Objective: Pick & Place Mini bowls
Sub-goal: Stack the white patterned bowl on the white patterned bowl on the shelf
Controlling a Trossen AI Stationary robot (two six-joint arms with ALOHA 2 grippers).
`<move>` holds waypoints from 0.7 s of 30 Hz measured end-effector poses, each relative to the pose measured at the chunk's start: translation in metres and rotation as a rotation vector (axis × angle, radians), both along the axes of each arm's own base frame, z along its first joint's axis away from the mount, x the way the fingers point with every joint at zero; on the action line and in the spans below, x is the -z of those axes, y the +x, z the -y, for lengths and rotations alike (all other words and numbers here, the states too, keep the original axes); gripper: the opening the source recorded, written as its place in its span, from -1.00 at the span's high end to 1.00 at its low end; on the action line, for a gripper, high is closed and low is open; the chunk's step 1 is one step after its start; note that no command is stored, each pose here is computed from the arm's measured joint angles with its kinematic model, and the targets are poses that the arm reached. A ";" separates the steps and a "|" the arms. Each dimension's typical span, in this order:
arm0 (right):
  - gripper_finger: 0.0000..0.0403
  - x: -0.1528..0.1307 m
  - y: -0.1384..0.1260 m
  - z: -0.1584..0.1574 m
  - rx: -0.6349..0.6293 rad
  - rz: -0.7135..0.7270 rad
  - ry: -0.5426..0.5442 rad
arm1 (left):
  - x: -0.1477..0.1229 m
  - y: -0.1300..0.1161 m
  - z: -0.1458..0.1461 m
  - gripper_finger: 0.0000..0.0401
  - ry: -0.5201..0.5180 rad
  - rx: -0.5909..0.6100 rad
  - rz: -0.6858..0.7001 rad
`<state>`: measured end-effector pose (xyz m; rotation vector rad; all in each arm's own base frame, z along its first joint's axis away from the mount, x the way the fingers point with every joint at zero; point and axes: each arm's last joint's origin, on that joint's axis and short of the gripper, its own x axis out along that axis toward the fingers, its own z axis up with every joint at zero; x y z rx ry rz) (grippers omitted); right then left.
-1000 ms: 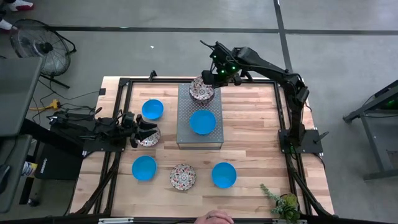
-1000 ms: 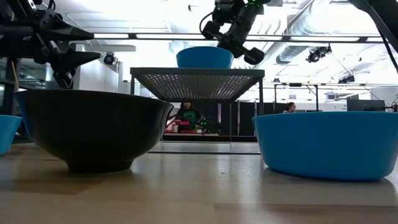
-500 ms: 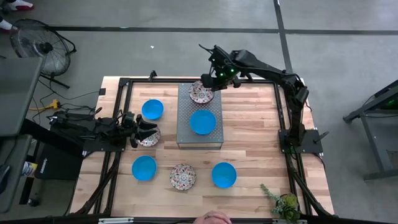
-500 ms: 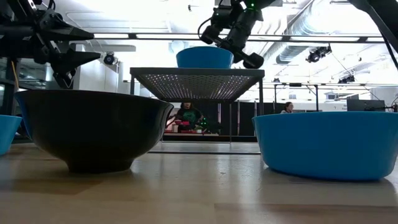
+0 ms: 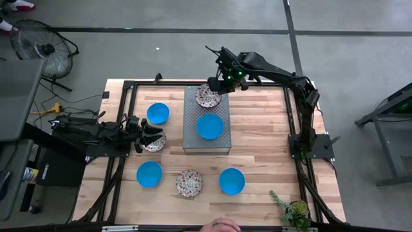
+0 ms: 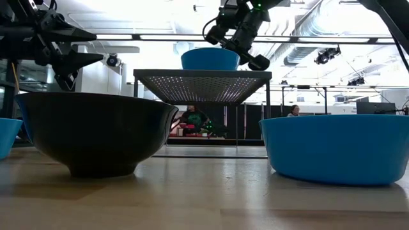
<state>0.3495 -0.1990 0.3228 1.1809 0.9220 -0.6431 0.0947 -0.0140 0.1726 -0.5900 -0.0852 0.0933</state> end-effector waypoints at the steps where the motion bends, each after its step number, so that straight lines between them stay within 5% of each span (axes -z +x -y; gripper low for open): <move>1: 0.88 0.000 0.000 0.000 0.000 0.001 0.000 | 0.000 0.000 0.000 0.05 0.000 0.000 0.000; 21: 0.44 -0.004 -0.001 0.001 -0.006 0.023 -0.012 | 0.000 0.000 0.000 0.05 0.000 0.000 -0.001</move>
